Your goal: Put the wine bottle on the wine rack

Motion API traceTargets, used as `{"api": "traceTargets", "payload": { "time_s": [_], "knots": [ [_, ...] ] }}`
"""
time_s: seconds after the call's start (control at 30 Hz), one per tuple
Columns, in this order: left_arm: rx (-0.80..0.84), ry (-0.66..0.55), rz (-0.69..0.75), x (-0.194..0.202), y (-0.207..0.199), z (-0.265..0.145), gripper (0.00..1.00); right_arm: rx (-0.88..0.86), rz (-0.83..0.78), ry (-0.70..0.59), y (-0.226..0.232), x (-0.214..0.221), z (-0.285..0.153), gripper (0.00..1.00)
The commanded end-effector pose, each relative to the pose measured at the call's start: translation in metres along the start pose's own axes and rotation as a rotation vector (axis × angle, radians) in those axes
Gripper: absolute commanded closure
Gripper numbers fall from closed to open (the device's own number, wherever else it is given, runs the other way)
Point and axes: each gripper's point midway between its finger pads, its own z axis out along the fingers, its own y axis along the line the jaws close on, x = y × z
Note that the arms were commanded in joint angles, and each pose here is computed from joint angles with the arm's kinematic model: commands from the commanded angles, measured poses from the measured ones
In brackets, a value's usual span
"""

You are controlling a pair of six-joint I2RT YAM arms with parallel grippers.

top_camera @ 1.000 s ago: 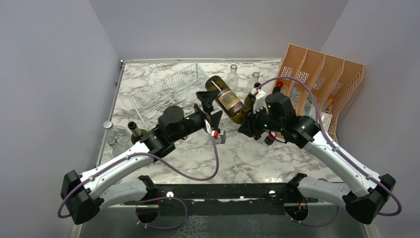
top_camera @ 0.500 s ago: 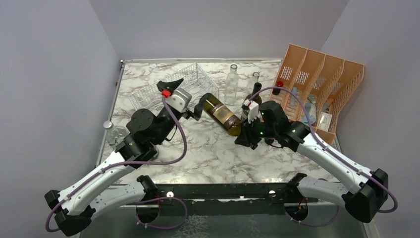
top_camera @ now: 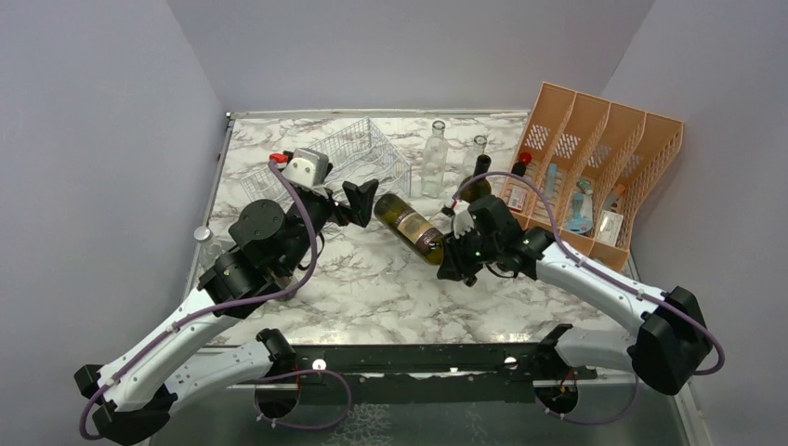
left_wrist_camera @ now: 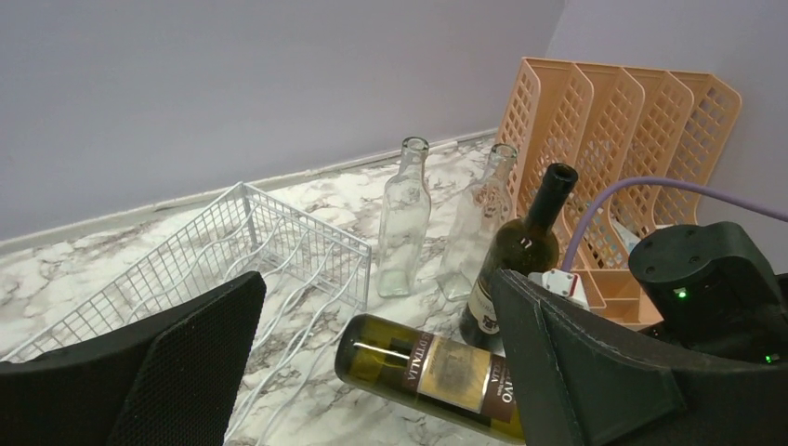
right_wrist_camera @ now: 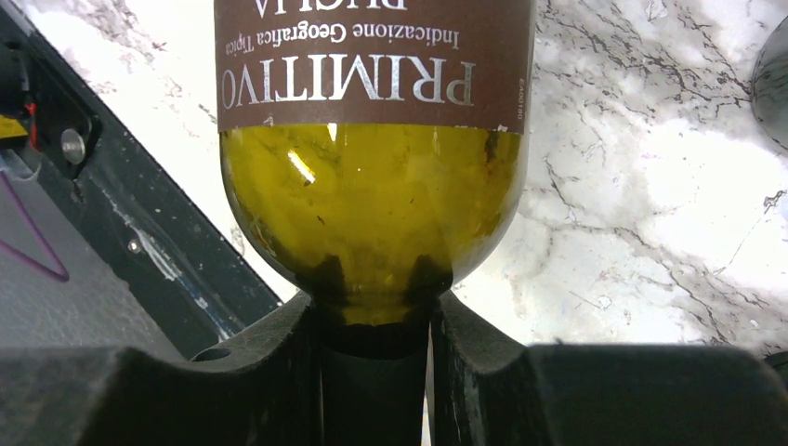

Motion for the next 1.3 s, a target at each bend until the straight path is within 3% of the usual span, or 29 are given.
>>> {"api": "traceTargets", "payload": {
  "time_s": [0.0, 0.8, 1.27],
  "knots": [
    [-0.037, -0.04, -0.059, -0.02, 0.006, -0.005, 0.01, 0.012, -0.071, -0.142, -0.002, -0.04, 0.008, 0.99],
    [-0.11, 0.0, -0.008, -0.021, 0.018, -0.004, 0.01, 0.076, -0.056, -0.216, -0.027, -0.074, 0.061, 0.99],
    [-0.067, 0.042, -0.012, -0.019, 0.008, 0.0, 0.01, 0.089, -0.104, -0.362, -0.03, -0.121, 0.08, 0.99]
  ]
}}
